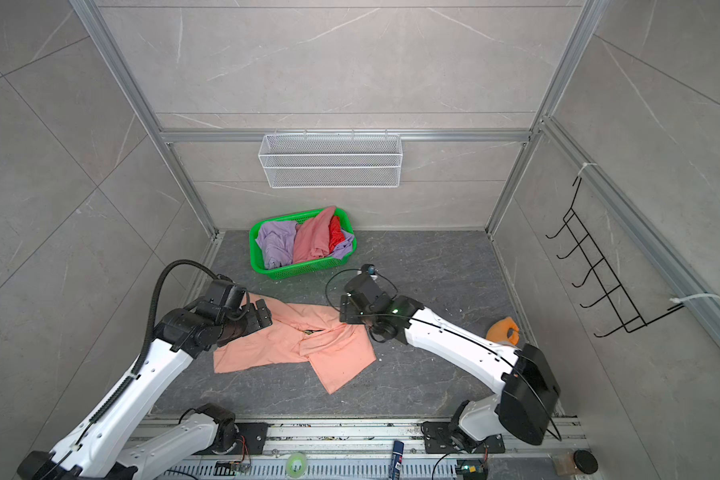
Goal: Fold and stack the t-shirts
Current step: 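Grasp the salmon t-shirt with both grippers at its two sides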
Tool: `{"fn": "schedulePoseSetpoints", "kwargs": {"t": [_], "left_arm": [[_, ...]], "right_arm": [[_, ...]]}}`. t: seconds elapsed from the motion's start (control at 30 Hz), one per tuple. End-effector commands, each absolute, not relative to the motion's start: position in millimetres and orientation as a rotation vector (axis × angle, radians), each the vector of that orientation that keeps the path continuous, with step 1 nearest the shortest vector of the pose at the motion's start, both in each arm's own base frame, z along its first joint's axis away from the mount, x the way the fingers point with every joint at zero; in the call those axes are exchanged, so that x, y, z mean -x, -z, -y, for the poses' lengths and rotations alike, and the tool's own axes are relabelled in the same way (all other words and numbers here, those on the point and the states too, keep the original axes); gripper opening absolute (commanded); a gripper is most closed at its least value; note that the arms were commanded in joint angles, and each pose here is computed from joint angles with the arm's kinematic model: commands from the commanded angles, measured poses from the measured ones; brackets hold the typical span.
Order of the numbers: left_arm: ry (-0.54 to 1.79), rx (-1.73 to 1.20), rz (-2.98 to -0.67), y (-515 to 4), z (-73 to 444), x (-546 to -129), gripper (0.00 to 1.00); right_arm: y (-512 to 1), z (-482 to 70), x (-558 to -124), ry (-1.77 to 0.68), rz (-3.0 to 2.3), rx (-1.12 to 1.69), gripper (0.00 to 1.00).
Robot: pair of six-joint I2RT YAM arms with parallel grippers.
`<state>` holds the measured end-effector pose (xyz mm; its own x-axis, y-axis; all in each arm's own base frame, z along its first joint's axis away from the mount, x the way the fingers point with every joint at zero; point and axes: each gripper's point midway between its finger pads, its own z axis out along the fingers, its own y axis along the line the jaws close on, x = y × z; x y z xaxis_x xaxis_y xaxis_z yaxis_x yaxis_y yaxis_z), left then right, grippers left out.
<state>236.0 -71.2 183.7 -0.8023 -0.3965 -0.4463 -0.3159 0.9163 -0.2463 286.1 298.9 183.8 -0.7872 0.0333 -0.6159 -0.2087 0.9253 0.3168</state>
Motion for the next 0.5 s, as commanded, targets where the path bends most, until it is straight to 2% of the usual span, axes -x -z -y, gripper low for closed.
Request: {"fn": "schedulePoseSetpoints", "kwargs": {"t": [0.0,0.23,0.37,0.47], "left_arm": [[0.289,0.675,-2.608,-163,70,-236,0.96],[0.325,0.845,-2.664,-118,52,-258,0.87],[0.264,0.848,-2.710,-98,45,-275,0.85],[0.310,0.843,-2.736,-87,49,-290,0.81]], "right_arm": [[-169,-341,-276,-0.512,-2.457,0.206,0.79],[-131,-384,-249,-0.496,-2.584,0.228,0.79],[-121,-384,-236,-0.498,-2.630,0.158,0.79],[-111,-371,-227,-0.486,-2.661,0.055,0.80]]}}
